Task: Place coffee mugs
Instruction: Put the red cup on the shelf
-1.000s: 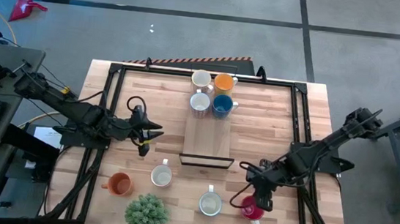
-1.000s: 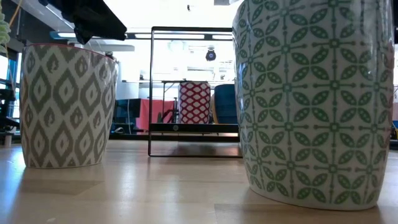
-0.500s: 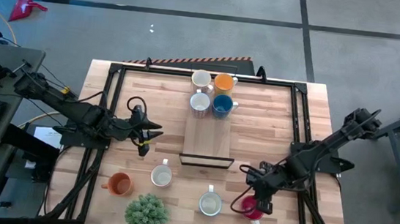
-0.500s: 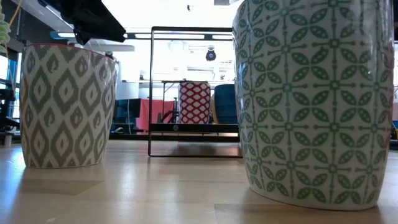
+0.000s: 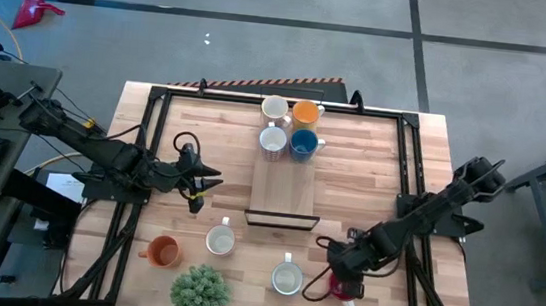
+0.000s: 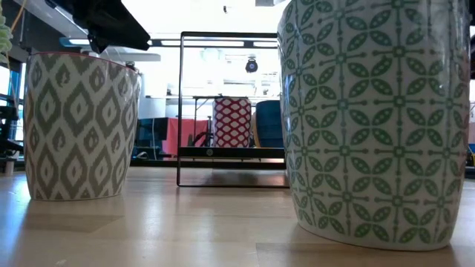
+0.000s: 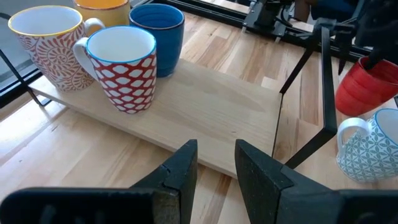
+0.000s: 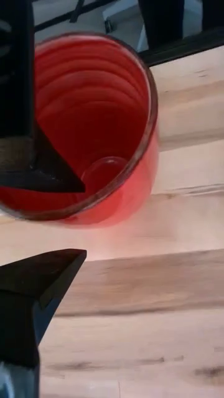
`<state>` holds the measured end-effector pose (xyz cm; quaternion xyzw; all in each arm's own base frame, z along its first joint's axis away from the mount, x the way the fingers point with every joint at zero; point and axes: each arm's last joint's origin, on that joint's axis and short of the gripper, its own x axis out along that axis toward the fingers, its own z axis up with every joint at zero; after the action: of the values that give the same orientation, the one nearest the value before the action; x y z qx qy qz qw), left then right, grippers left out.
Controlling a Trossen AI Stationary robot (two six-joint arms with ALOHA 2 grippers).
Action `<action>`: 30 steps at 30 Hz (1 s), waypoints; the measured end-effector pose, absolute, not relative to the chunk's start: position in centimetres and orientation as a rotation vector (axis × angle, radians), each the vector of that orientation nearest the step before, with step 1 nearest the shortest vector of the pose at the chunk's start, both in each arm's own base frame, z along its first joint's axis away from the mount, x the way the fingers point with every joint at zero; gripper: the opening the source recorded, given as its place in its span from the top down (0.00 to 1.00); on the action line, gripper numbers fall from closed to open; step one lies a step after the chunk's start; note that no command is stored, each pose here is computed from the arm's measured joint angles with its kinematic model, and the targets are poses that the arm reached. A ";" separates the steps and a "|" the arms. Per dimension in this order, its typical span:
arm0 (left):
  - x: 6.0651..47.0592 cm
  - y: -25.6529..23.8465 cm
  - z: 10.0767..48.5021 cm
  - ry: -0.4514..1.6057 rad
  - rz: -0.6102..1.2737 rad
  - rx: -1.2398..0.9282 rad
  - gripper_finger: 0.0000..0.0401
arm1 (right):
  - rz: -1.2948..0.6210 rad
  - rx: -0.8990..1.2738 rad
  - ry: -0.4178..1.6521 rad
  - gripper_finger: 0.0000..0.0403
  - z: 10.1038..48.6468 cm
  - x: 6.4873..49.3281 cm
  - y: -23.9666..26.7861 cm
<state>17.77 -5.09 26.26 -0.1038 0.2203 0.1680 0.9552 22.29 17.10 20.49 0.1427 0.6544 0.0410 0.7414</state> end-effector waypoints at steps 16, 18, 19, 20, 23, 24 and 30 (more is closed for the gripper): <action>17.6 -5.0 26.1 0.471 0.346 -0.197 0.75 | -0.020 0.307 1.403 0.93 19.2 23.0 17.3; 17.6 -5.0 26.0 0.478 0.348 -0.193 0.75 | -0.027 0.296 1.404 0.97 19.2 22.9 17.3; 17.6 -5.0 26.0 0.481 0.348 -0.191 0.75 | -0.030 0.298 1.409 0.97 19.2 22.9 17.2; 17.6 -5.0 25.9 0.486 0.350 -0.188 0.75 | -0.029 0.295 1.419 0.98 19.2 22.8 17.2; 17.5 -5.0 25.8 0.499 0.352 -0.181 0.75 | -0.049 0.265 1.461 0.99 19.6 22.4 16.9; 17.5 -5.0 25.8 0.503 0.353 -0.179 0.75 | -0.063 0.254 1.480 0.99 20.0 22.2 16.7; 17.3 -4.9 25.5 0.535 0.360 -0.160 0.75 | -0.179 0.157 1.513 1.00 24.2 21.4 15.0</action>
<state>17.26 -4.89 25.51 -0.0786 0.2624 0.1766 0.9454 21.38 14.96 24.22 0.0709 0.6846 -0.0812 0.7209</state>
